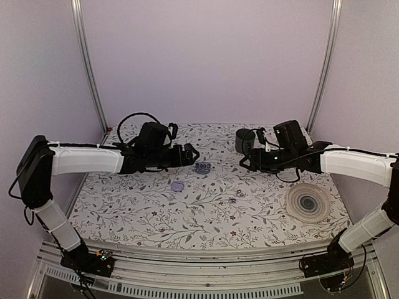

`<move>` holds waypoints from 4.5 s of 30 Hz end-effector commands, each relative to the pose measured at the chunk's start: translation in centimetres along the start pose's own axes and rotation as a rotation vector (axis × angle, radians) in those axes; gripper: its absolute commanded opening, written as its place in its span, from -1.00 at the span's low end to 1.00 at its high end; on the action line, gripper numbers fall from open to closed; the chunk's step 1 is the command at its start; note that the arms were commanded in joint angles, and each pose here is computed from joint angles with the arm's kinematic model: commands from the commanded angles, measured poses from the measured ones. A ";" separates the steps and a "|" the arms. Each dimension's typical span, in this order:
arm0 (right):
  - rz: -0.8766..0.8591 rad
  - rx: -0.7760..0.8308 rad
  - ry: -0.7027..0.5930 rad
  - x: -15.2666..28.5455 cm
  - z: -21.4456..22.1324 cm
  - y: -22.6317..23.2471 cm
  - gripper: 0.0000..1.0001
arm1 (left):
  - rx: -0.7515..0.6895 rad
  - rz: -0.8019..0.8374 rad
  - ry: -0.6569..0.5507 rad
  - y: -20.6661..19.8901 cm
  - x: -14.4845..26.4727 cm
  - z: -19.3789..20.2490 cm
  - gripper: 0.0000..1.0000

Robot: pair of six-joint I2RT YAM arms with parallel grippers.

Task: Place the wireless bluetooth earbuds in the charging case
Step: Move the charging case to the center of the board, then pick up the charging case from the center of the board.

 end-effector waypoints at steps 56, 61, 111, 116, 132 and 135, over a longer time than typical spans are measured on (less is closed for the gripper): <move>-0.021 -0.029 0.019 0.1 1.5 -0.8 0.29 | -0.075 0.298 0.439 -0.8 -11.8 5.8 0.92; -0.020 -0.056 0.036 -0.2 2.2 -1.1 0.28 | -0.039 0.271 0.377 -1.9 -10.9 5.9 0.92; 0.299 0.020 0.259 -19.6 3.2 -1.5 -0.46 | 0.040 0.132 0.186 3.6 -5.2 -0.2 0.91; 0.276 0.008 0.252 -19.6 2.8 -1.0 -0.75 | 0.023 0.148 0.221 3.7 -5.9 0.8 0.90; 0.137 0.143 0.139 -15.2 -0.8 2.1 -0.94 | -0.041 0.375 0.392 3.8 -7.0 3.9 0.77; 0.093 0.238 0.124 -13.1 -0.8 2.6 -0.94 | -0.090 0.474 0.405 3.0 -6.3 3.7 0.77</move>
Point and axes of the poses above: each gripper's point midway between its finger pads, its own x axis back along the fingers, its own y axis along the line the jaws close on, z = x × y, the point moved 3 cm from there along x, back along the fingers, and after that the axes turned 7 degrees about x, right-handed, at the moved point
